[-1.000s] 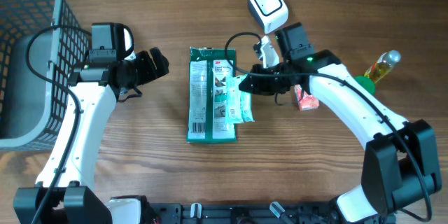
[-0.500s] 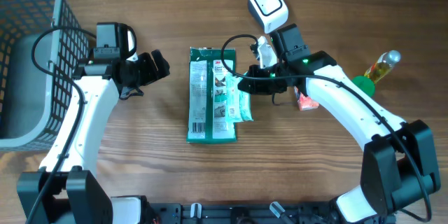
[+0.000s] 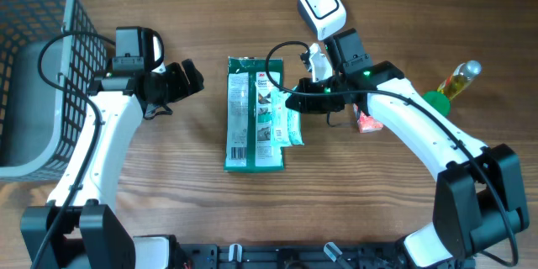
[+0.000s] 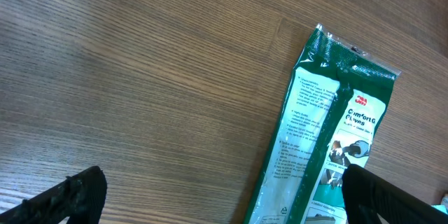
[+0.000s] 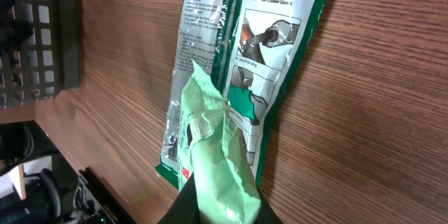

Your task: Scan the item barcode

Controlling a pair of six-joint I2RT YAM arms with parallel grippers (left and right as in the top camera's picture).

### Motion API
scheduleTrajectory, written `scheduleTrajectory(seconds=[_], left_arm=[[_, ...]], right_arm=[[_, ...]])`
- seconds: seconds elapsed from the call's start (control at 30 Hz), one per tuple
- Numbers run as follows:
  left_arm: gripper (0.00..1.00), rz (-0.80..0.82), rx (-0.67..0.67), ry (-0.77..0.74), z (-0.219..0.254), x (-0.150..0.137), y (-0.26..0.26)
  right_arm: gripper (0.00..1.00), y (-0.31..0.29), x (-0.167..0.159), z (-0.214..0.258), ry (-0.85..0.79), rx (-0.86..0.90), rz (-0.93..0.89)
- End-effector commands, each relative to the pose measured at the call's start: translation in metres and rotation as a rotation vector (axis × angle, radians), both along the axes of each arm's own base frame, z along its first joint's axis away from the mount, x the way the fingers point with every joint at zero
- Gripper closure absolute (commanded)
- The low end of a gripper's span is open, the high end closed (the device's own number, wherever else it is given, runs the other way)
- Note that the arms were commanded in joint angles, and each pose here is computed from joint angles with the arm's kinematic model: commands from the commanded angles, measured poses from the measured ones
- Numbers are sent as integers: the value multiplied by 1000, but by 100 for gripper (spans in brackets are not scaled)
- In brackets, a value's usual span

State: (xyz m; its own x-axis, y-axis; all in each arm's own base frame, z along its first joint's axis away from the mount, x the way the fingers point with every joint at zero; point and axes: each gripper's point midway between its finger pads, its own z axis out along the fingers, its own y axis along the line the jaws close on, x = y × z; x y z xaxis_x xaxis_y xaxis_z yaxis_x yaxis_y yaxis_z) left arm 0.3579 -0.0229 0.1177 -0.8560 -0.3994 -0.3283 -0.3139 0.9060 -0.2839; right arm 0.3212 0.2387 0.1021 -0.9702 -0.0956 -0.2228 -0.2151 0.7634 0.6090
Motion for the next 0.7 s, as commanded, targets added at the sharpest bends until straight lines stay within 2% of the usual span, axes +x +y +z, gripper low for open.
scheduleTrajectory(seconds=[0.0, 0.67], left_arm=[[0, 15, 8, 12, -5, -2, 3], [0, 15, 8, 12, -5, -2, 3]], right_arm=[[96, 1, 2, 4, -26, 0, 12], [96, -1, -1, 2, -16, -10, 18]])
